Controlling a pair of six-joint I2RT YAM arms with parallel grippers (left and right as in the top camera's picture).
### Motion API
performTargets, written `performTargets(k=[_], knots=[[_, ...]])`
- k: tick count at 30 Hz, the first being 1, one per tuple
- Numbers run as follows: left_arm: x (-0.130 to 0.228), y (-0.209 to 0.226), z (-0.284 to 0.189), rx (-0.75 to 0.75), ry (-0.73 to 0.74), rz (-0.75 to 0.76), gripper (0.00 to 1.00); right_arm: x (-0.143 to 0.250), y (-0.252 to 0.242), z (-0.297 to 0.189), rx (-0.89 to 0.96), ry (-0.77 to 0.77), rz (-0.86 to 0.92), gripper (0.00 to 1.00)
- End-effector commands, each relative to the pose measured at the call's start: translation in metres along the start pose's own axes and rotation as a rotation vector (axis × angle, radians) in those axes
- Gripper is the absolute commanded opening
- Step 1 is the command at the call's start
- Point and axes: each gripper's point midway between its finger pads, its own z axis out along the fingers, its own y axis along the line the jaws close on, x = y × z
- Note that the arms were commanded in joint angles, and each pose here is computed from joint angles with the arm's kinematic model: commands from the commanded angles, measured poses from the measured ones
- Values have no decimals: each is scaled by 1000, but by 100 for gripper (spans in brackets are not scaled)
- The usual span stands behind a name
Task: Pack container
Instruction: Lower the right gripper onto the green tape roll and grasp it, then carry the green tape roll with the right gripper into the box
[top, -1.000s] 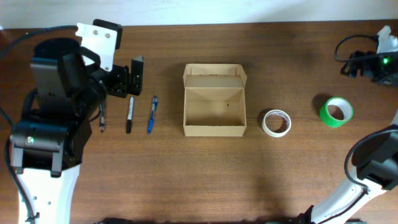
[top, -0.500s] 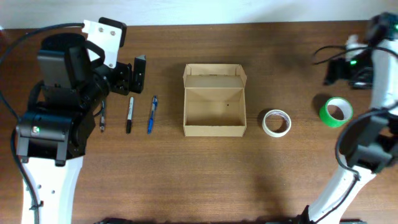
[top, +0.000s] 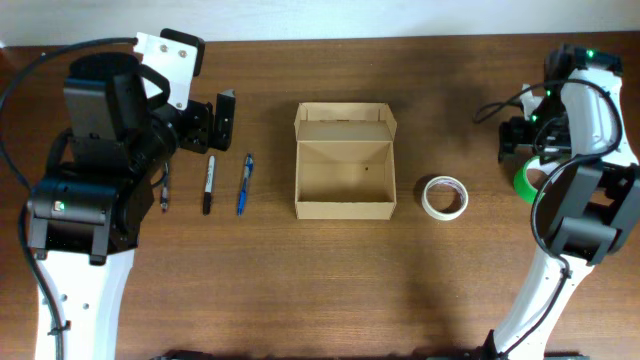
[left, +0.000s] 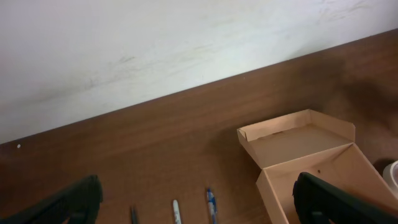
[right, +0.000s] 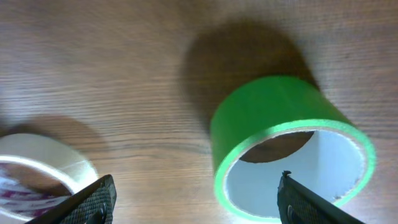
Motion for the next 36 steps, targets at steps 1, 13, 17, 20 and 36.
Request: performTargets(k=[1, 13, 17, 20, 36], knots=[[-4, 0, -2, -4, -9, 20, 99, 8, -5, 17, 22, 54, 23, 80], [-1, 0, 0, -2, 8, 19, 99, 1, -6, 18, 26, 24, 47, 75], [0, 0, 0, -1, 11, 18, 100, -3, -7, 18, 27, 7, 56, 74], [0, 0, 0, -1, 12, 18, 99, -4, -7, 22, 27, 4, 60, 75], [0, 0, 0, -1, 11, 18, 99, 11, -2, 57, 14, 60, 73, 32]])
